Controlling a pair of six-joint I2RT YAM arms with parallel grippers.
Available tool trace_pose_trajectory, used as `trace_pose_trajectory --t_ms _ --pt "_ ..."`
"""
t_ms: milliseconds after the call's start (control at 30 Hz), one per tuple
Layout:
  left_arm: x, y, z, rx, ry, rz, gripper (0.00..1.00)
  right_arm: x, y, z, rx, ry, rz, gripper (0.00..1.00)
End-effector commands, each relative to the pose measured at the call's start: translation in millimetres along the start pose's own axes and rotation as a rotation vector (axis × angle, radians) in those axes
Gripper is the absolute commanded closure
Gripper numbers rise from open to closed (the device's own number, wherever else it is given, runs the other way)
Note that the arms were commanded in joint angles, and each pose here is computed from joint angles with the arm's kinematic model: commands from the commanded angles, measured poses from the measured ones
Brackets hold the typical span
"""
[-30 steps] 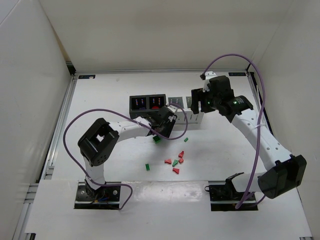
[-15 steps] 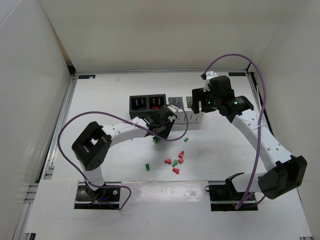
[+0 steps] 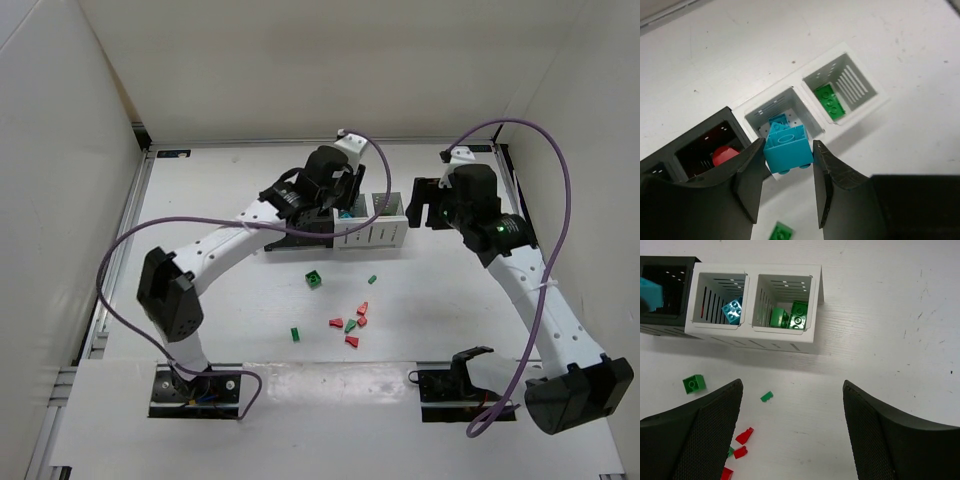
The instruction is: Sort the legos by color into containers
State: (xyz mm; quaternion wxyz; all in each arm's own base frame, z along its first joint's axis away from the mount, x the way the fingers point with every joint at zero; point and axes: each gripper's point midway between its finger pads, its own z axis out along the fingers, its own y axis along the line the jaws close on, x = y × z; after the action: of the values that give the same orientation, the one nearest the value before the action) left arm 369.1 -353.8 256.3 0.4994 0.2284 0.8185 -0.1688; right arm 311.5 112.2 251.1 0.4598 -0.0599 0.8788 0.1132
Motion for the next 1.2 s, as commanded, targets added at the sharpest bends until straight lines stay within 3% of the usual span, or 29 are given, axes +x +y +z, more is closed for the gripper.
trace_pose_trajectory --t_ms 0,300,467,500,733,867,900,1033,1167 --pt "14.6 9.2 18.4 -0.018 0.079 0.036 0.54 -12.5 -1.6 -0.6 0.006 -0.055 0.027 0.17" --pt "33.2 8.1 46.4 -0.006 0.159 0.0 0.5 -10.9 -5.9 0.2 0.0 -0.057 0.052 0.16" --pt "26.9 5.3 42.6 0.002 0.146 -0.008 0.15 -10.3 -4.1 -0.1 0.013 -0.058 0.028 0.14" --pt "23.1 3.6 40.6 0.006 0.136 -0.004 0.12 -9.0 -1.8 -0.7 0.014 -0.055 0.022 0.14" --pt "2.5 5.3 21.0 0.014 0.085 -0.012 0.1 5.4 30.7 -7.9 -0.044 -0.025 -0.059 0.14" --pt "-0.2 19.7 -23.2 -0.021 0.05 -0.06 0.08 29.1 79.2 -3.9 -0.181 0.017 -0.213 0.14" --pt "2.7 31.7 -40.4 -0.073 0.038 -0.087 0.0 35.6 84.9 -1.9 -0.193 0.028 -0.259 0.13" --pt "55.8 77.1 -89.0 -0.275 0.08 -0.219 0.0 70.2 124.5 11.9 -0.297 0.128 -0.337 0.13" --pt "118.9 128.0 -157.8 -0.532 0.158 -0.419 0.0 99.8 179.0 22.9 -0.523 0.153 -0.451 0.12"
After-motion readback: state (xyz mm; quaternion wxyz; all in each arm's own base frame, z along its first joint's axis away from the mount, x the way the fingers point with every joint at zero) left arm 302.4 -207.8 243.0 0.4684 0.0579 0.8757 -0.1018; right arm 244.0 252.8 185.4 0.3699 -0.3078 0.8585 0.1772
